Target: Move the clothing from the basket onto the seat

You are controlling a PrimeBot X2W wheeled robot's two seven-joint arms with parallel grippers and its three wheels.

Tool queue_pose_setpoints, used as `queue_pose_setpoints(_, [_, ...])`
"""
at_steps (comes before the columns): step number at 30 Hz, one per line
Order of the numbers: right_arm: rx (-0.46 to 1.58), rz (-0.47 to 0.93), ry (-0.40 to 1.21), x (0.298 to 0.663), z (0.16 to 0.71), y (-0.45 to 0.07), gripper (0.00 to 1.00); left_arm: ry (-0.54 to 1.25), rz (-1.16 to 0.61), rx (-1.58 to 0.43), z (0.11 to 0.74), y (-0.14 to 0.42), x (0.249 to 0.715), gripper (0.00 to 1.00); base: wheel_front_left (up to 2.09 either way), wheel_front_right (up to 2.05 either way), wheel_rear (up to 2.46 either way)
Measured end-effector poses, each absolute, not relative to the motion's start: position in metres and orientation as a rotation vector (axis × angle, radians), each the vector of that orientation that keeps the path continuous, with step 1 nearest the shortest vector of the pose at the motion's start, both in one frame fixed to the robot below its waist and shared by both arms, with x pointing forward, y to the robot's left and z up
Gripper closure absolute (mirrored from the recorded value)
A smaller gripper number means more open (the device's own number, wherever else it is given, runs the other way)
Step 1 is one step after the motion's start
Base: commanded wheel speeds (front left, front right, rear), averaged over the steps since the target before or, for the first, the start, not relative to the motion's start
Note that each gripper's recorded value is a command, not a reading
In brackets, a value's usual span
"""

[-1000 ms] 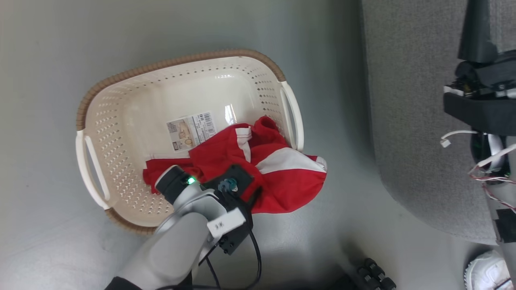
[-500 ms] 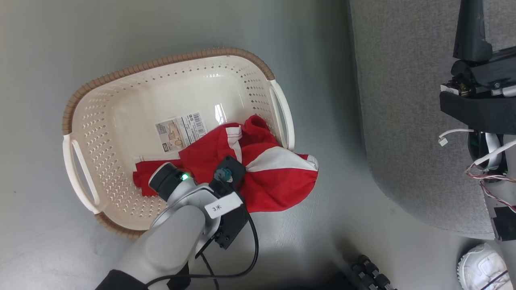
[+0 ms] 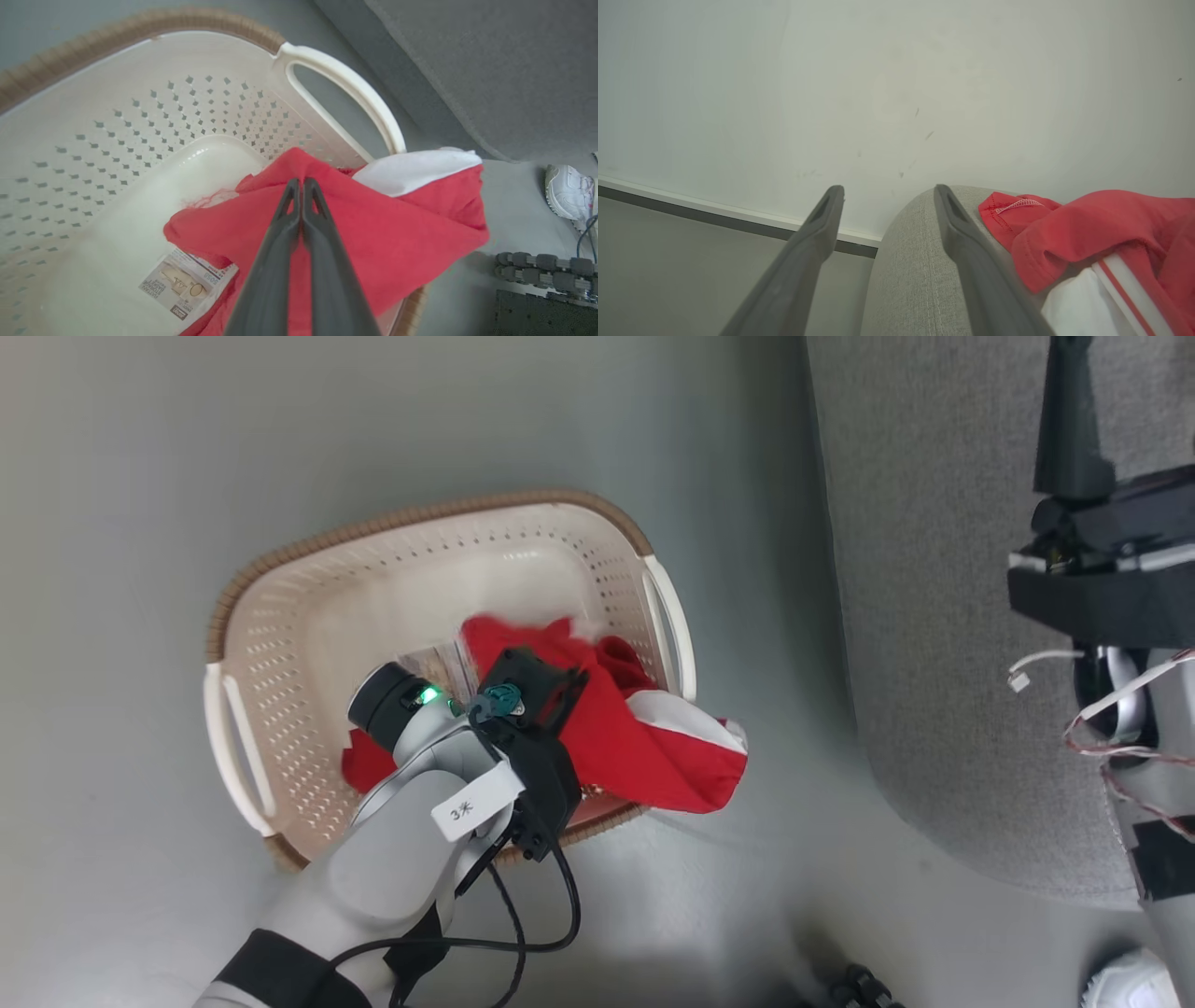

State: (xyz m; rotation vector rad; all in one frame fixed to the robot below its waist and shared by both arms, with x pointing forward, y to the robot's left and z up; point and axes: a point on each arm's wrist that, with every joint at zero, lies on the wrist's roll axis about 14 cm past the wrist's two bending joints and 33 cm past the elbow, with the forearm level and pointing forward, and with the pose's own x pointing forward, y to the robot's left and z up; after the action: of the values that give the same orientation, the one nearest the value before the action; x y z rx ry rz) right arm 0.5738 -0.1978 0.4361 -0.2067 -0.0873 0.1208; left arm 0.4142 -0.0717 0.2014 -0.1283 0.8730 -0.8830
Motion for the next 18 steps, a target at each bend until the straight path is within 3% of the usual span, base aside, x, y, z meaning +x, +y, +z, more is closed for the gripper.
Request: queue_pose_setpoints(18, [-0.15,0.187,-0.066,0.538,0.461,-0.168,0.0,0.467,-0.726,-0.216,0.332,-0.043,0.479,1.0,0.0,0.0,0.0])
